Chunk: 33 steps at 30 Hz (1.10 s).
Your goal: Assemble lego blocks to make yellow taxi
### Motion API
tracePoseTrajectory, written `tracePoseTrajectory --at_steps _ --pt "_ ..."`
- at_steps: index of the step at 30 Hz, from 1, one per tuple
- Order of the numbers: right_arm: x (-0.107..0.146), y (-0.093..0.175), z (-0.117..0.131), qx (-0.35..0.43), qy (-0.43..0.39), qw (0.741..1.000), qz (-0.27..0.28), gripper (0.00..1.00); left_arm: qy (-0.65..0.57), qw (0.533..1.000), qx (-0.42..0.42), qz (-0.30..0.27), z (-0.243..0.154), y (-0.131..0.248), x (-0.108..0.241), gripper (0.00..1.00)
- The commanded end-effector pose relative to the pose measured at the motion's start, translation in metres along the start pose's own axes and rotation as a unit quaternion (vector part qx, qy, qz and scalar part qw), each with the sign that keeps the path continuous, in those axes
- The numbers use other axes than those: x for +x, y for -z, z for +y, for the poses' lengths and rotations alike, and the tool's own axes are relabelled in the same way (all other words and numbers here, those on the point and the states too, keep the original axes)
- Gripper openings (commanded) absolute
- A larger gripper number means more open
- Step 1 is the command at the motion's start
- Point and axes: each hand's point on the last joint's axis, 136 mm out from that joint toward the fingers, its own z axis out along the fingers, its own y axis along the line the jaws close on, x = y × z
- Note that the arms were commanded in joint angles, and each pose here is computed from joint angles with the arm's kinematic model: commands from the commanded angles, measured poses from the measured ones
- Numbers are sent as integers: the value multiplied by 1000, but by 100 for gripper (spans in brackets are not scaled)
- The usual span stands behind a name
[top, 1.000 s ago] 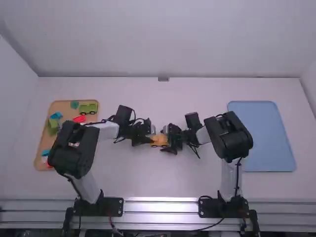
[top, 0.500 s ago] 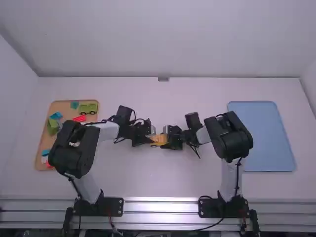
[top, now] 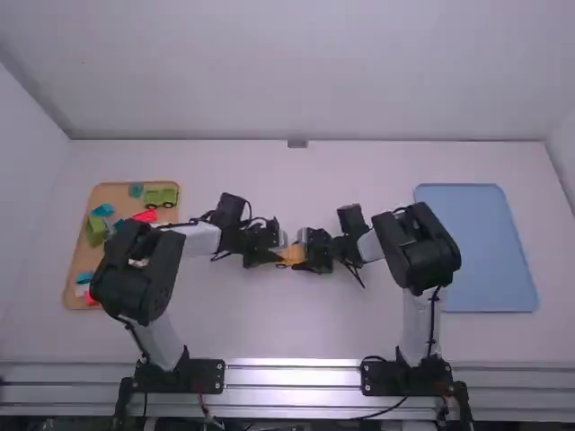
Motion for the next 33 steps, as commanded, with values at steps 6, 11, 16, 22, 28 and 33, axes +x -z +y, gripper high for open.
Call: tracePoseTrajectory --at_steps 6,11,16,22,28,33 --pt "2 -5 4 -12 4 1000 2 47 -1 1000 9 25 -9 -7 8 31" --pt "4 -5 6 -14 -1 1000 5 47 -3 1000 6 23 -8 -7 7 62" --pt "3 -6 6 -15 -1 1000 5 48 -5 1000 3 22 -5 -6 6 50" --pt "3 -7 7 -16 0 1000 6 48 -3 1000 -3 22 -2 -4 8 41" --pt "3 -6 6 -15 0 1000 6 48 -8 1000 -3 20 -1 -5 4 29" --pt "3 -6 7 -15 0 1000 6 48 -8 1000 -4 20 4 -3 0 22"
